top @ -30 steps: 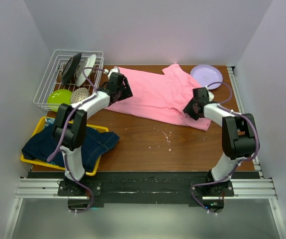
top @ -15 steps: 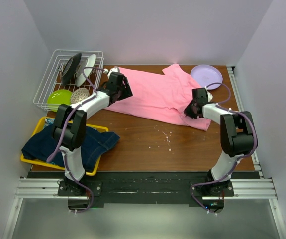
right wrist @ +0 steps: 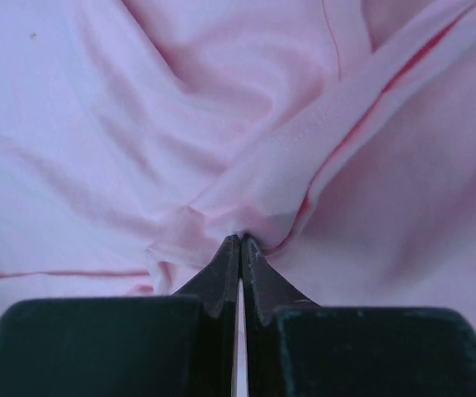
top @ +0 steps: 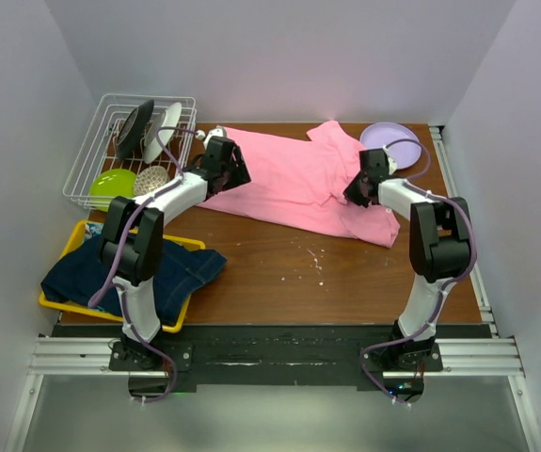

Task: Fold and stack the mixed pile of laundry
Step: Fold the T-shirt at the center of the board.

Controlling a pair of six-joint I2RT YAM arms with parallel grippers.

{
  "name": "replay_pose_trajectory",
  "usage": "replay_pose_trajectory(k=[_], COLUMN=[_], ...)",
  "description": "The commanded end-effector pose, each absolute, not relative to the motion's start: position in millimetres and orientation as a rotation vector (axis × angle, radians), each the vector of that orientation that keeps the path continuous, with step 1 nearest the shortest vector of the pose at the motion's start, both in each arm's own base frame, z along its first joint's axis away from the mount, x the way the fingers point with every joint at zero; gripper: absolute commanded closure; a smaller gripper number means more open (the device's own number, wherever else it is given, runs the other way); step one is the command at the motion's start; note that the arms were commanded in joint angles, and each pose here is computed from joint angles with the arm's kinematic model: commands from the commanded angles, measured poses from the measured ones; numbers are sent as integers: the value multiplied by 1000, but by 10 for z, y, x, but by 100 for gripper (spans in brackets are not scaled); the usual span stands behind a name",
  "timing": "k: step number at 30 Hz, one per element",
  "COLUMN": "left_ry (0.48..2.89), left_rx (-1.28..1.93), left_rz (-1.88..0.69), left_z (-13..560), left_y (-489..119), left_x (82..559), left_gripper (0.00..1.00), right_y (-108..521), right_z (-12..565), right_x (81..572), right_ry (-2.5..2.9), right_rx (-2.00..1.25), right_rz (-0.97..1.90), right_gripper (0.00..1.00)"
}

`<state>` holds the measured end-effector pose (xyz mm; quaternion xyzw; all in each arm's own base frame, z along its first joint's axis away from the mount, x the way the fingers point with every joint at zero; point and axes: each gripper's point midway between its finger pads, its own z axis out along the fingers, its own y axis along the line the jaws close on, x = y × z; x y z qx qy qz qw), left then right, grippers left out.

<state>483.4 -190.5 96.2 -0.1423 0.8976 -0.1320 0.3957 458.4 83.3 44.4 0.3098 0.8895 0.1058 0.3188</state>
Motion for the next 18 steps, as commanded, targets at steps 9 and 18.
replay_pose_trajectory(k=[9,18], left_ry=[2229,2231], left_rx=[-321,-314], left_rz=[-376,-389], left_z=[1233,1240], left_y=[-1965,-1987], left_x=[4871,4852], left_gripper=[32,32], right_y=[952,974], right_z=[495,663], right_x=[4997,5164], right_ry=[2347,2298], right_rx=[722,693], right_rz=[252,272], right_gripper=[95,71])
